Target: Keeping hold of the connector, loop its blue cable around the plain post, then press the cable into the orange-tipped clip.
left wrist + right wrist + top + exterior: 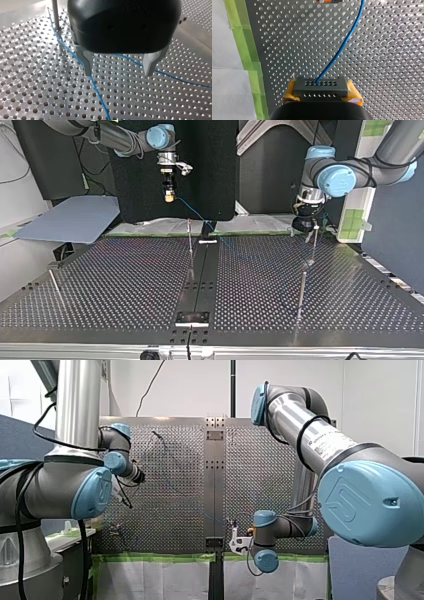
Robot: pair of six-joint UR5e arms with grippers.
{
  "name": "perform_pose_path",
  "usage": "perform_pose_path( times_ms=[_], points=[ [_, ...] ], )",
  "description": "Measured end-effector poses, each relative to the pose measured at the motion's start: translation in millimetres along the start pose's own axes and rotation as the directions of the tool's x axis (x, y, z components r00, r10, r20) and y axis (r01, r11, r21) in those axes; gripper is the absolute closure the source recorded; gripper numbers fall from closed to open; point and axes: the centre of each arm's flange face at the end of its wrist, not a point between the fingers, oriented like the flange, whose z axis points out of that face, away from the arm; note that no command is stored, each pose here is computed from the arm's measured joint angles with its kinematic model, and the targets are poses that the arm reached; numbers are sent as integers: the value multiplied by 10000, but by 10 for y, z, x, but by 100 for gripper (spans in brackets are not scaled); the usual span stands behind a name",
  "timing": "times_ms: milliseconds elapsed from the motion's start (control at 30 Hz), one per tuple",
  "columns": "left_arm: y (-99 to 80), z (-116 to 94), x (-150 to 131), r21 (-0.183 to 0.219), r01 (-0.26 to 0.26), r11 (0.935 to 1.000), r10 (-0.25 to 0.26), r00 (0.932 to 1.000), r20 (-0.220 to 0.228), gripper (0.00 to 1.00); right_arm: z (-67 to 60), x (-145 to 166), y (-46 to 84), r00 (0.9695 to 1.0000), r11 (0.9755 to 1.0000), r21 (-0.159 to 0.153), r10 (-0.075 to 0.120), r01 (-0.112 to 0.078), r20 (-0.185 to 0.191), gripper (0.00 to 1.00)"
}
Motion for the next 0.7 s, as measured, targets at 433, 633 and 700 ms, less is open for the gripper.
perform_pose_path(
  times_ms=[433,633,700],
  points=[
    [-575,-134,-568,244,-1236,9920,1205,9874,1026,0,60,9,3,9999,9999,16,155,-155,28,100],
    [-917,-250,-888,183,-1864,9823,1803,9675,1770,0,68,4,-1,9998,9999,36,155,-155,110,100],
    [-1044,-305,-967,188,-2061,9783,1985,9602,1967,0,68,2,-1,9998,9999,40,152,-153,137,100]
  ],
)
